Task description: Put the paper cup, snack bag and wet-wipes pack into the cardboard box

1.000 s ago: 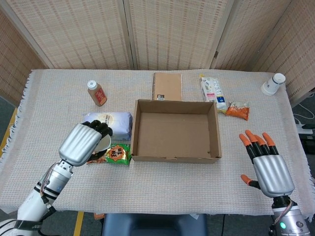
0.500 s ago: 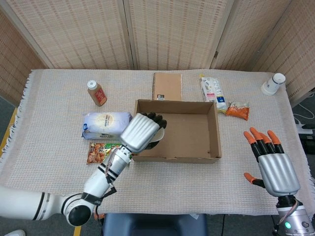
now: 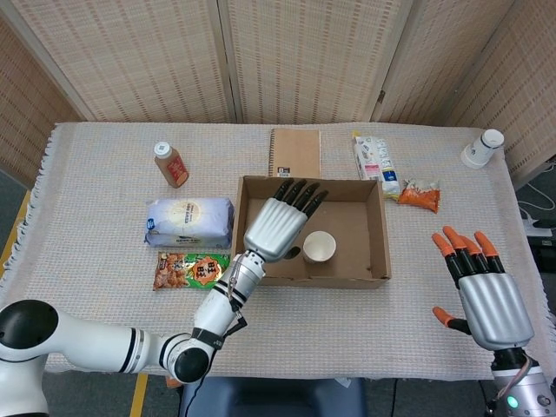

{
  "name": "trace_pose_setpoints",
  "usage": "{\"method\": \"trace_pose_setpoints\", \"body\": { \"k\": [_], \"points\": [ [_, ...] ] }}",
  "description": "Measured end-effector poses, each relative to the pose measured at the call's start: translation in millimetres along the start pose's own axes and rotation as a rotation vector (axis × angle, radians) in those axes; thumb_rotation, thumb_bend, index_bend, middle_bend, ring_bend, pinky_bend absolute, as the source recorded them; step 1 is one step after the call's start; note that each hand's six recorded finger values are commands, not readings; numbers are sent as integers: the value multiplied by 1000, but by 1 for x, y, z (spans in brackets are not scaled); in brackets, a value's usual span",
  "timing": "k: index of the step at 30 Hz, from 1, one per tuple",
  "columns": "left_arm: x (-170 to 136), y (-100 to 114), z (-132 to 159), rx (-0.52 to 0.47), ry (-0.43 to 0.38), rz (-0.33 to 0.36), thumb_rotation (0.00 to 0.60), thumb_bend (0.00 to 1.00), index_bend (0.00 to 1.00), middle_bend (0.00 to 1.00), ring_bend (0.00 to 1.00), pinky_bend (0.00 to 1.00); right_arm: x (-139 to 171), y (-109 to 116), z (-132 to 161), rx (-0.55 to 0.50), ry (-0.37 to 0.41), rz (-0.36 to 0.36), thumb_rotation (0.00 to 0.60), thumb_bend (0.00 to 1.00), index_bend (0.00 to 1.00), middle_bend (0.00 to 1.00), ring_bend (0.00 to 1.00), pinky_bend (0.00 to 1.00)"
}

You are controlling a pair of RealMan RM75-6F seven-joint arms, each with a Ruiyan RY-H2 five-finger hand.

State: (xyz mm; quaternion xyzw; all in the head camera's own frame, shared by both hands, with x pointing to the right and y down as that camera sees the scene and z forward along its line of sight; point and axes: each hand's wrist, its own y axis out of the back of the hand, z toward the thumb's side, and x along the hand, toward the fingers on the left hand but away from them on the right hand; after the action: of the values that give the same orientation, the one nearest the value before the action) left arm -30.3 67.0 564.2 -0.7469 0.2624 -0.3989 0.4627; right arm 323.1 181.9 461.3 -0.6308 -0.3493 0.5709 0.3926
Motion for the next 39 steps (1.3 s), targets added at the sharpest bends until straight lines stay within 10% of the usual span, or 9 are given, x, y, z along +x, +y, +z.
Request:
{"method": "trace_pose_setpoints", "body": {
  "k": [9,19,27,39],
  "points": [
    [-30,18,-74,67,127,31,600,174,0,7,0,194,0,0,1,-2,5,2,600,81,45,0,0,0],
    [-156,6,-185,80,292,14,600,179,68,107,2,235,4,9,0,-19,17,-31,600,81,46,0,0,0],
    [-245,-33,-194,-28,300,-46,600,197,172,210,119,300,5,6,1,-14,24,-14,600,81,46,0,0,0],
    [-245,-120,-179,-67,253,-213,600,201,238,264,175,338,5,0,4,-4,27,6,600,81,46,0,0,0]
  ]
}}
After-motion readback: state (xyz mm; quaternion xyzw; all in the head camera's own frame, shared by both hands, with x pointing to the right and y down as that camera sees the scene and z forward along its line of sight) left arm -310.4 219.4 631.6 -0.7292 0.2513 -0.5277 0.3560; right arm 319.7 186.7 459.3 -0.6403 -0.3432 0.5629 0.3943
